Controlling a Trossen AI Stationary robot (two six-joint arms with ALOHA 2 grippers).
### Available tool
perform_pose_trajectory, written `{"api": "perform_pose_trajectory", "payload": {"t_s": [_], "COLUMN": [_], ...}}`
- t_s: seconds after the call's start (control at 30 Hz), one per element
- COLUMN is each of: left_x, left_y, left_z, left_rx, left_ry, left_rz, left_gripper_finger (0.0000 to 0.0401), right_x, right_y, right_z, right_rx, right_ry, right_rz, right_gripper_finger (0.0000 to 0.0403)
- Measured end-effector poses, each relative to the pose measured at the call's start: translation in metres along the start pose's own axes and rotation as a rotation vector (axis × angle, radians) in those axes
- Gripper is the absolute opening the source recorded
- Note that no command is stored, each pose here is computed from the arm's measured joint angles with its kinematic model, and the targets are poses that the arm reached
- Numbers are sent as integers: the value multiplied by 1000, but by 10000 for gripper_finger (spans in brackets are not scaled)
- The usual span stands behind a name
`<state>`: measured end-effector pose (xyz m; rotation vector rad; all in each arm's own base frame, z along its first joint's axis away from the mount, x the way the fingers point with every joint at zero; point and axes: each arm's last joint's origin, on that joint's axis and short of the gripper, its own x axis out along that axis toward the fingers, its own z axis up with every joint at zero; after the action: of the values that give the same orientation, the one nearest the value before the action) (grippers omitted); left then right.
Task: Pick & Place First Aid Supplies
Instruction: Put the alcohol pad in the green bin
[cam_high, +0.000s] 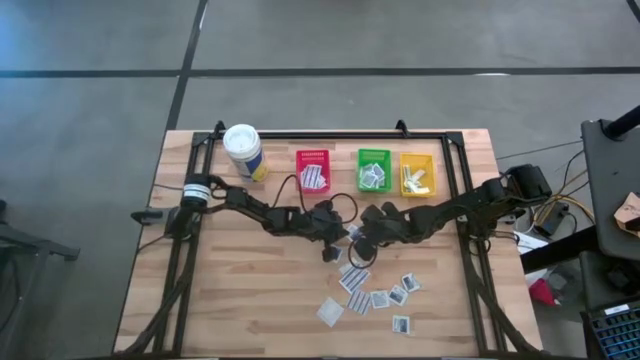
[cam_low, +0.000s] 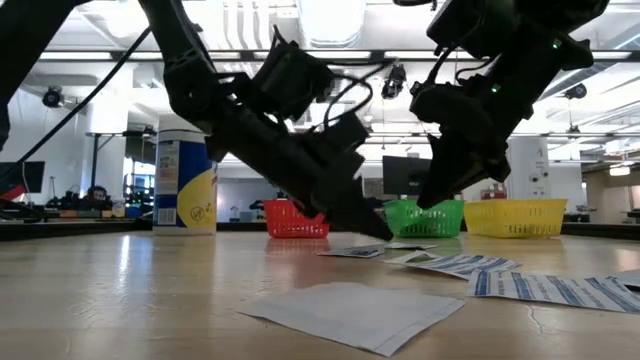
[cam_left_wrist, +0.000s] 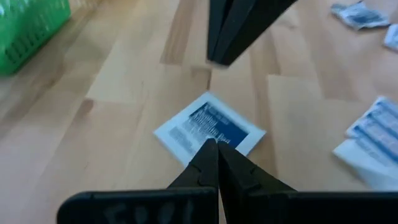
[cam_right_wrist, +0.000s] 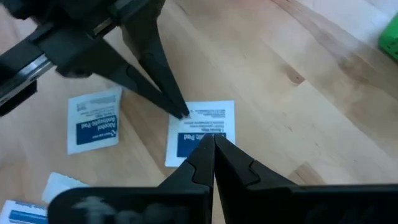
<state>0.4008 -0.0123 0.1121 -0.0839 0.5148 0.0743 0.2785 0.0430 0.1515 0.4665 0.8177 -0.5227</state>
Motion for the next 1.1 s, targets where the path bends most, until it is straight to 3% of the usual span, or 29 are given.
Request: {"api": "perform_pose_trajectory", "payload": {"t_s": [0.17, 0.27, 0.47, 0.67, 0.93, 1.1], "left_x": [5, 6, 6, 5, 5, 5], "left_y": [2, 3, 3, 4, 6, 10], "left_z": [-8, -10, -12, -15, -20, -20], "left_rx": [-15, -24, -31, 39, 155, 181], "left_ry": [27, 46, 69, 101, 156, 158], "left_rz": [7, 10, 5, -32, -113, -131], "left_gripper_finger": [0, 0, 0, 0, 0, 0], "right_x": [0, 0, -1, -1, 6, 19], "right_y": [-2, -2, 1, 1, 0, -1], "right_z": [-2, -3, -6, -6, -11, -23], "right_rx": [-18, -113, -425, -709, -1177, -1331], "right_ry": [24, 42, 121, 109, 82, 140], "right_rz": [-18, 0, 124, 153, 70, 63], "right_gripper_finger": [8, 9, 9, 23, 74, 97]}}
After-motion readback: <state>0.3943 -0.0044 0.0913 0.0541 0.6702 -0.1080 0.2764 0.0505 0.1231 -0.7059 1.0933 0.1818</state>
